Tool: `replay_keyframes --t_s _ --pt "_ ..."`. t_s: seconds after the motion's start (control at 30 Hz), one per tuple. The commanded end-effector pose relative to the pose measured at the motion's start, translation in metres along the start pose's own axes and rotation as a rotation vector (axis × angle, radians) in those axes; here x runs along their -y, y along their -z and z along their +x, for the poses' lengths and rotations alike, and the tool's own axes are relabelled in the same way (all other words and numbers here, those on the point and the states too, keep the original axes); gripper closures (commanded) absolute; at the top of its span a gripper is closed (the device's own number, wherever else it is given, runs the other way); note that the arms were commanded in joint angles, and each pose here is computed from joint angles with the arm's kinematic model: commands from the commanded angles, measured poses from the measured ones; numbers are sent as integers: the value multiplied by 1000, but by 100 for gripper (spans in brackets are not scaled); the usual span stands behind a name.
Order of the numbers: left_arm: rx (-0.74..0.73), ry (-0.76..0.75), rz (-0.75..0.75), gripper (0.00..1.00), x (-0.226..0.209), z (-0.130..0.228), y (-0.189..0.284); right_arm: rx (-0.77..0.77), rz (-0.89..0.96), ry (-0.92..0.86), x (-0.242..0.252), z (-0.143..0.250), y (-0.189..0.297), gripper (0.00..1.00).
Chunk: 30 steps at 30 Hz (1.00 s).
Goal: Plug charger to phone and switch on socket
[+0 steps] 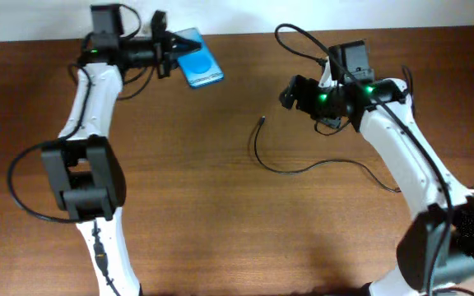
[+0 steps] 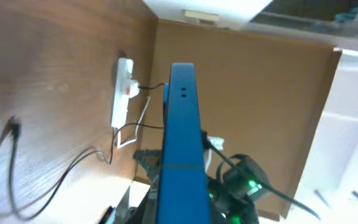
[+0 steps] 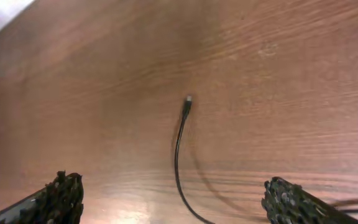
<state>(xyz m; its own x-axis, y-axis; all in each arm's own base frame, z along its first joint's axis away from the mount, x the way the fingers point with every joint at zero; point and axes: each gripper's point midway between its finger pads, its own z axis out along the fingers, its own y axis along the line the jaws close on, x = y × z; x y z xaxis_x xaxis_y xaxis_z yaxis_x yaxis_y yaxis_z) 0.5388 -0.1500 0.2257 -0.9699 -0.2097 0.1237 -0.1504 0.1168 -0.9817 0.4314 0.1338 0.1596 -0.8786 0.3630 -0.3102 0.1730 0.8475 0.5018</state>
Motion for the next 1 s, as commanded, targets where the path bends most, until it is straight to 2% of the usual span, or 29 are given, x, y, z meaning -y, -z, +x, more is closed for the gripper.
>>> replay_keyframes --t_s 0.0,0.07,0.2,0.43,0.5,0.83,0.9,0.97 --pt "-13 32 -5 100 -9 10 18 -62 -24 6 -6 13 -30 9" --pt "-5 166 -12 100 -19 15 34 -98 -17 5 -9 24 -61 25" --pt "-7 89 -22 100 -24 18 36 -126 -5 -45 -11 37 -103 36" --pt "14 81 -59 100 -30 15 34 -146 31 -70 -6 53 -138 53" --pt "16 82 -63 100 -31 15 34 -154 44 -107 -3 58 -146 61" --pt "13 79 -80 100 -33 16 27 -132 74 -121 14 58 -178 62" --pt "13 80 -80 100 -33 16 27 -134 76 -121 16 59 -181 67" --pt "14 80 -80 100 -33 16 27 -134 77 -122 17 59 -182 77"
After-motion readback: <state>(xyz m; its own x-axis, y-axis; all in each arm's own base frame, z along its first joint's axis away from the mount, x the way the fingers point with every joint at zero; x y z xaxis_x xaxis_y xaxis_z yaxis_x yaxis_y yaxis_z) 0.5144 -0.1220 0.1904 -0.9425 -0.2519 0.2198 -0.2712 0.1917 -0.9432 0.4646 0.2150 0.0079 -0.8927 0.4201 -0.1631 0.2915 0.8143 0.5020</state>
